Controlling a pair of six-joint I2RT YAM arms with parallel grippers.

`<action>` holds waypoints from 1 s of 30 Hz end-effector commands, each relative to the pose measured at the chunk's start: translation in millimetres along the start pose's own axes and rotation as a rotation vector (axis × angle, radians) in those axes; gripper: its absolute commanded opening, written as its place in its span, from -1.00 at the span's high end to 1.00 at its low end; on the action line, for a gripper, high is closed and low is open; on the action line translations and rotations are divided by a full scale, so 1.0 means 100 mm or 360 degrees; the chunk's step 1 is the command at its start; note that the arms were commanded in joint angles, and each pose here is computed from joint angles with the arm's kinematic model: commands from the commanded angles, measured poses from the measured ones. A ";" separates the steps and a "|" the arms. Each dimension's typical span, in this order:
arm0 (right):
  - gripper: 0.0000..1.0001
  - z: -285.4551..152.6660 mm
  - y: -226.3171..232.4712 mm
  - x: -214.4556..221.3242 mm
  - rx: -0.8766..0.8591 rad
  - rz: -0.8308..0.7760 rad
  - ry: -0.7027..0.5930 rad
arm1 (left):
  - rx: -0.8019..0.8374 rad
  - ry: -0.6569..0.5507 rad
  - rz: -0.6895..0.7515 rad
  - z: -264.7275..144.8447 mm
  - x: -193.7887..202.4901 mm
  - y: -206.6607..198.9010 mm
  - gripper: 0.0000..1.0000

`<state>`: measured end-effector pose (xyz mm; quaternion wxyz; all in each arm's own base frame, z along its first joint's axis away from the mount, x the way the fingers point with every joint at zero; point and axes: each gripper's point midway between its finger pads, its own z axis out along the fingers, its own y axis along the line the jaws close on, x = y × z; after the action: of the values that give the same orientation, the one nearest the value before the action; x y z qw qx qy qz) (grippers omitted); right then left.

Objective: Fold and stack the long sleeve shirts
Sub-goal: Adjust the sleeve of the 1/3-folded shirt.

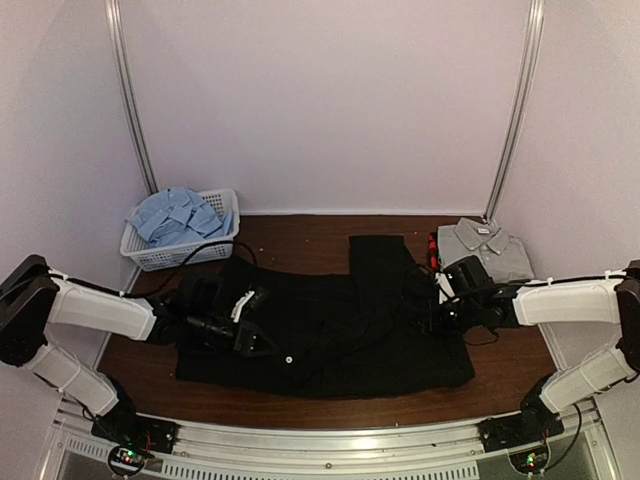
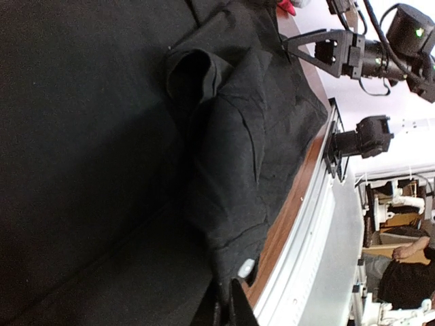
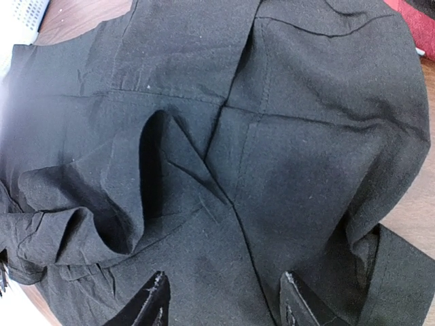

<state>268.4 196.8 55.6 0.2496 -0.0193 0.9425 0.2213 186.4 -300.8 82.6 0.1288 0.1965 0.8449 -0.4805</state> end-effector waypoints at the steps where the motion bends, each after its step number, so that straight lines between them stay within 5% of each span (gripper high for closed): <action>1: -0.11 -0.02 0.11 -0.14 -0.0015 -0.0035 -0.0043 | -0.0007 -0.0094 0.0099 -0.04 -0.28 -0.12 1.00; 11: -0.12 -0.19 0.09 -0.32 0.0058 -0.0171 -0.0174 | -0.0163 0.0345 -0.0036 -0.16 -0.01 0.04 1.00; 30: -0.12 -0.17 0.06 -0.36 0.0087 -0.0220 -0.0214 | -0.0111 0.0220 -0.0338 -0.86 0.03 0.16 1.00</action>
<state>286.7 191.3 85.3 0.3164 -0.0569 0.9283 0.1870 194.1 -233.0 116.1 0.0368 0.1392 0.8826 -0.4476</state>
